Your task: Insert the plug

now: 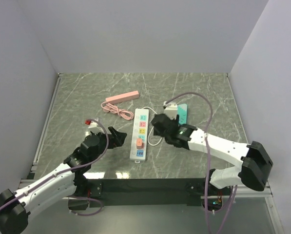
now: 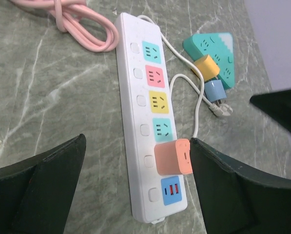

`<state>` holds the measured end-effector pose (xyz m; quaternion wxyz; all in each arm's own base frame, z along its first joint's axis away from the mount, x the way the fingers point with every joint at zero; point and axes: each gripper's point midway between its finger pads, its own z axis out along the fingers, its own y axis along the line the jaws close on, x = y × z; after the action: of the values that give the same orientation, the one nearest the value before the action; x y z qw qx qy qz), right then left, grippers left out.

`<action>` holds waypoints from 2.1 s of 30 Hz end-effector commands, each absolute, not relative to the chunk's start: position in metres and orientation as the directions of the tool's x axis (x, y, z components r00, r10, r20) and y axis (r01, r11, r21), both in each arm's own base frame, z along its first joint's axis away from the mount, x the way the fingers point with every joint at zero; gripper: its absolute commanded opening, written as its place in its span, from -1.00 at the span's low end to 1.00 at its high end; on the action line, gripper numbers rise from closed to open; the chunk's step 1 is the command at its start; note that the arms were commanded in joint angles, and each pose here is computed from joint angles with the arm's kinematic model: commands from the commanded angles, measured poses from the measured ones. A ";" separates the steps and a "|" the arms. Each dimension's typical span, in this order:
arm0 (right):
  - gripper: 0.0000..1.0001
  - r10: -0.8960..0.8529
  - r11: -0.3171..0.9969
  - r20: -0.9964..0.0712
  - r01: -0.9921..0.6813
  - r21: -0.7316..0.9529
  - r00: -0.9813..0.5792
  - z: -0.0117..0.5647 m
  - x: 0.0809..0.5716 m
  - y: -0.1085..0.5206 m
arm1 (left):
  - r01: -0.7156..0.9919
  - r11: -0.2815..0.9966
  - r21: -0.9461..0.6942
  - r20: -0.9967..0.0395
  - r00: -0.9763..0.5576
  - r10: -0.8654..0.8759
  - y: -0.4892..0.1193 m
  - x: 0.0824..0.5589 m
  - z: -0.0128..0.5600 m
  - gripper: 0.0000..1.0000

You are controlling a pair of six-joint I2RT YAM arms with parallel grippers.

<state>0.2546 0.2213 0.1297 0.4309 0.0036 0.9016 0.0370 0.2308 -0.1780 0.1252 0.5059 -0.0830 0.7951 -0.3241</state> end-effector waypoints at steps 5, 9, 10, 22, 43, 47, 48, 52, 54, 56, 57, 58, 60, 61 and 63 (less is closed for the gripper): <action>0.37 -0.077 0.994 -0.829 -0.111 -0.019 -0.554 0.161 0.314 0.201 | 0.236 0.798 -0.555 -0.799 -0.421 -0.431 -0.184 0.249 0.155 0.86; 0.36 -0.128 0.990 -0.796 -0.125 -0.066 -0.591 0.148 0.334 0.197 | 0.267 0.795 -0.545 -0.805 -0.433 -0.406 -0.193 0.255 0.154 0.86; 0.34 -0.145 0.988 -0.784 -0.130 -0.083 -0.603 0.141 0.338 0.196 | 0.280 0.791 -0.544 -0.807 -0.432 -0.402 -0.195 0.256 0.156 0.86; 0.34 -0.217 0.972 -0.702 -0.219 -0.088 -0.678 0.135 0.363 0.177 | 0.328 0.785 -0.525 -0.820 -0.443 -0.364 -0.205 0.269 0.157 0.86; 0.25 -0.121 0.991 -0.428 -0.136 0.004 -0.896 0.070 0.325 0.152 | 0.322 0.799 -0.508 -0.812 -0.488 -0.319 -0.208 0.274 0.138 0.85; 0.28 -0.093 0.993 -0.415 -0.114 0.027 -0.905 0.062 0.326 0.151 | 0.316 0.807 -0.499 -0.819 -0.477 -0.319 -0.204 0.275 0.140 0.85; 0.29 -0.090 0.993 -0.408 -0.112 0.030 -0.909 0.061 0.325 0.151 | 0.318 0.807 -0.499 -0.819 -0.476 -0.319 -0.204 0.275 0.141 0.85; 0.33 -0.078 0.995 -0.395 -0.099 0.033 -0.915 0.054 0.324 0.147 | 0.318 0.804 -0.503 -0.815 -0.483 -0.319 -0.205 0.275 0.140 0.85; 0.36 -0.051 0.996 -0.395 -0.076 0.046 -0.917 0.052 0.326 0.143 | 0.312 0.806 -0.503 -0.813 -0.489 -0.318 -0.205 0.275 0.137 0.86; 0.38 -0.034 0.996 -0.385 -0.061 0.058 -0.922 0.048 0.326 0.141 | 0.308 0.806 -0.505 -0.810 -0.491 -0.320 -0.205 0.276 0.137 0.85; 0.38 -0.030 0.996 -0.378 -0.058 0.061 -0.925 0.045 0.326 0.141 | 0.307 0.807 -0.505 -0.809 -0.493 -0.319 -0.205 0.277 0.137 0.85; 0.38 -0.024 0.997 -0.372 -0.051 0.062 -0.928 0.043 0.326 0.141 | 0.304 0.808 -0.505 -0.808 -0.497 -0.318 -0.205 0.277 0.135 0.85; 0.39 -0.016 0.997 -0.357 -0.040 0.061 -0.934 0.038 0.322 0.139 | 0.303 0.808 -0.505 -0.807 -0.496 -0.319 -0.204 0.277 0.135 0.86; 0.43 -0.005 0.997 -0.356 -0.031 0.068 -0.934 0.036 0.322 0.140 | 0.301 0.809 -0.506 -0.807 -0.497 -0.320 -0.204 0.277 0.135 0.86; 0.43 0.017 0.996 -0.369 -0.017 0.087 -0.929 0.037 0.326 0.140 | 0.300 0.809 -0.506 -0.806 -0.497 -0.320 -0.203 0.276 0.135 0.86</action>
<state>0.3224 0.1379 0.0418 0.1852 -0.0183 0.9821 0.0304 0.2679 -0.1979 0.1142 0.4838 -0.0093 0.8238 -0.2954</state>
